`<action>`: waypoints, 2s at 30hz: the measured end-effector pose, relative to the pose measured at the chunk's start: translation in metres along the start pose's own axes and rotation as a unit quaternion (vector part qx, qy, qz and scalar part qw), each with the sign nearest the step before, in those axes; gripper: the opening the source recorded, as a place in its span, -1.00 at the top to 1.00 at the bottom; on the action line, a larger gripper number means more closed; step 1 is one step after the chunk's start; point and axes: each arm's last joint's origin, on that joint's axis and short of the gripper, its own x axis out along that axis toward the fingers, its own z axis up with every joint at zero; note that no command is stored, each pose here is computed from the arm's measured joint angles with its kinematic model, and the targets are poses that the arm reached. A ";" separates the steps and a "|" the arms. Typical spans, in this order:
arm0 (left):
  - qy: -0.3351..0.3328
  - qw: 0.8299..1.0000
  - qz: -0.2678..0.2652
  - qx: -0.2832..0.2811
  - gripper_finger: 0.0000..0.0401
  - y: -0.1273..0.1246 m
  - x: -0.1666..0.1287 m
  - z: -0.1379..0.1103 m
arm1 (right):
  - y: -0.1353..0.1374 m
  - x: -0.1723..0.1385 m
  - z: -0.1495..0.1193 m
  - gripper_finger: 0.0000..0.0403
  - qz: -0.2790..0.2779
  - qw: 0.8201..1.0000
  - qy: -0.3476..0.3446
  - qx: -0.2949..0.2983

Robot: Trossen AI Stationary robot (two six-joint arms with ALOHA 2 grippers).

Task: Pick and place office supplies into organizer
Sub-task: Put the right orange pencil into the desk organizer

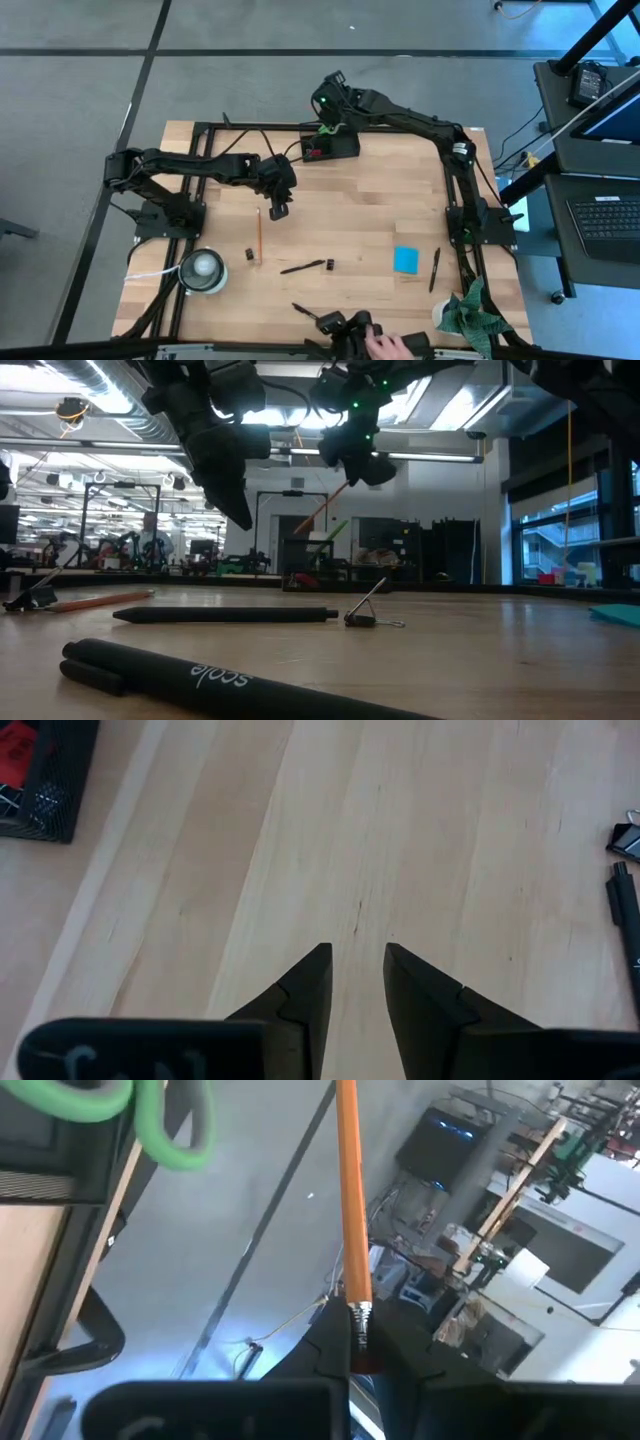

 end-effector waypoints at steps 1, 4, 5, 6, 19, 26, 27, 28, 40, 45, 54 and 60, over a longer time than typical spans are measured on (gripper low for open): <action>0.000 1.000 0.000 0.000 0.56 0.000 0.000 0.000 | 0.000 -0.001 0.000 0.87 0.001 1.000 -0.001 -0.002; 0.000 1.000 0.001 0.000 0.56 0.000 0.000 0.000 | 0.003 -0.004 0.003 0.87 0.006 1.000 -0.004 -0.017; 0.000 1.000 0.004 0.000 0.56 0.000 0.000 0.000 | 0.003 -0.005 0.004 0.87 0.006 1.000 -0.007 -0.018; -0.001 1.000 0.009 0.000 0.56 0.000 0.000 0.000 | 0.003 -0.006 0.005 0.87 0.005 1.000 -0.010 -0.018; -0.003 1.000 0.026 0.000 0.56 0.001 0.000 0.000 | 0.011 -0.036 0.005 0.87 0.043 0.997 -0.060 -0.022; -0.003 1.000 0.026 0.000 0.56 0.001 0.000 0.000 | 0.016 -0.031 0.009 0.87 0.057 0.995 -0.077 -0.027; -0.004 1.000 0.026 0.000 0.56 0.001 0.000 0.000 | 0.018 -0.029 0.009 0.87 0.059 0.995 -0.076 -0.028; -0.004 1.000 0.026 0.000 0.56 0.001 0.000 0.000 | 0.018 -0.027 0.009 0.87 0.058 0.995 -0.076 -0.027; -0.005 1.000 0.029 0.000 0.56 0.002 0.000 0.001 | 0.036 -0.003 0.024 0.87 0.038 0.993 -0.094 -0.062; -0.005 0.999 0.036 0.000 0.56 0.002 0.000 0.001 | 0.043 0.004 0.027 0.87 0.036 0.993 -0.094 -0.066; -0.005 0.999 0.037 0.000 0.56 0.002 0.000 0.001 | 0.048 0.014 0.023 0.87 0.039 0.994 -0.072 -0.071; -0.005 0.999 0.037 0.000 0.56 0.002 0.000 0.001 | 0.043 0.015 0.020 0.87 0.025 0.996 -0.048 -0.075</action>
